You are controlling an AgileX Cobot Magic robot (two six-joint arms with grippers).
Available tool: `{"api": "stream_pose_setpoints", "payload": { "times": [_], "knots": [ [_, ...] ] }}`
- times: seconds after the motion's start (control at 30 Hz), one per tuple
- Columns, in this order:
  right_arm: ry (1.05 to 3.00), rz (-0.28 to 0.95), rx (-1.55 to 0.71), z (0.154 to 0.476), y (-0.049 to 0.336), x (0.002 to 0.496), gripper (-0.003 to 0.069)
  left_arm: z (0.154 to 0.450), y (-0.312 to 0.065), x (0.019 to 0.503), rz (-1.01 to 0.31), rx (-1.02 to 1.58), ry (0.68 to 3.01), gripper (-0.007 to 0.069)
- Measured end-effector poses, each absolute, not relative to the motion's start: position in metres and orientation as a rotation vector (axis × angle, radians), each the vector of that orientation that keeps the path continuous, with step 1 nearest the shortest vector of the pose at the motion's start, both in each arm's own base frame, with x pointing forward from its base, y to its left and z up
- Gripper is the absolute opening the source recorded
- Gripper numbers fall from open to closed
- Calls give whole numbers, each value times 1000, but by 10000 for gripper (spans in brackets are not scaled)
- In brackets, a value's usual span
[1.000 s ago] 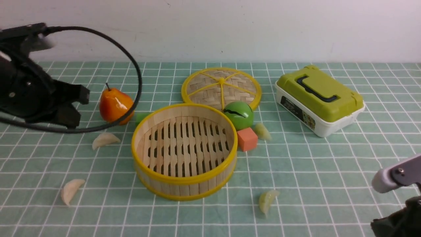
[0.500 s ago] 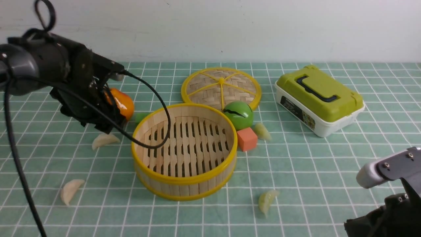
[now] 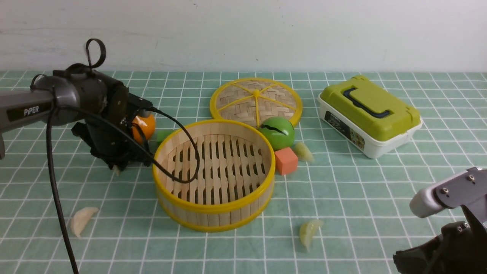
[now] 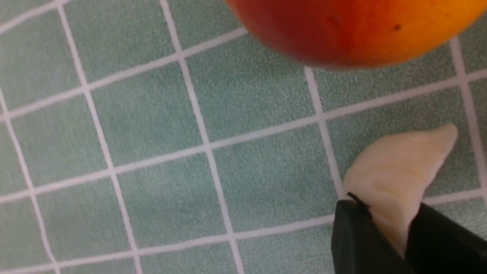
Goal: Put the dumplings into the steamer on the table with the blue tablecloth.
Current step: 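Reach for and grasp a dumpling on the table with the left gripper, then place the dumpling into the bamboo steamer basket with the left gripper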
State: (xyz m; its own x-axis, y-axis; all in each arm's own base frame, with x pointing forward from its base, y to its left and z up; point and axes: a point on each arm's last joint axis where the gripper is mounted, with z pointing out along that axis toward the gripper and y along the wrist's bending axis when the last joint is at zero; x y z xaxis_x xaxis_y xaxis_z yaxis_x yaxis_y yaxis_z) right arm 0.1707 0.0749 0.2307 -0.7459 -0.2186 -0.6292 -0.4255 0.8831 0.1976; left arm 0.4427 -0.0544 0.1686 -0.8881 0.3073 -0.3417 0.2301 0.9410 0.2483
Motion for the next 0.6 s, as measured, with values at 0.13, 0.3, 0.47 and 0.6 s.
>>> {"api": "stream_pose_setpoints", "payload": {
  "times": [0.13,0.3,0.47,0.6],
  "knots": [
    [2428,464,-441,231,76,171,6,184,-54,438,249,266,2719,123],
    [2426,488,-413,232,77,171,10,245,-63,423,36,67,2652,123],
    [2422,489,-407,232,77,171,14,295,-112,400,-292,52,2560,123],
    [2419,487,-405,232,77,172,20,269,-158,399,-357,133,2596,123]
  ]
}}
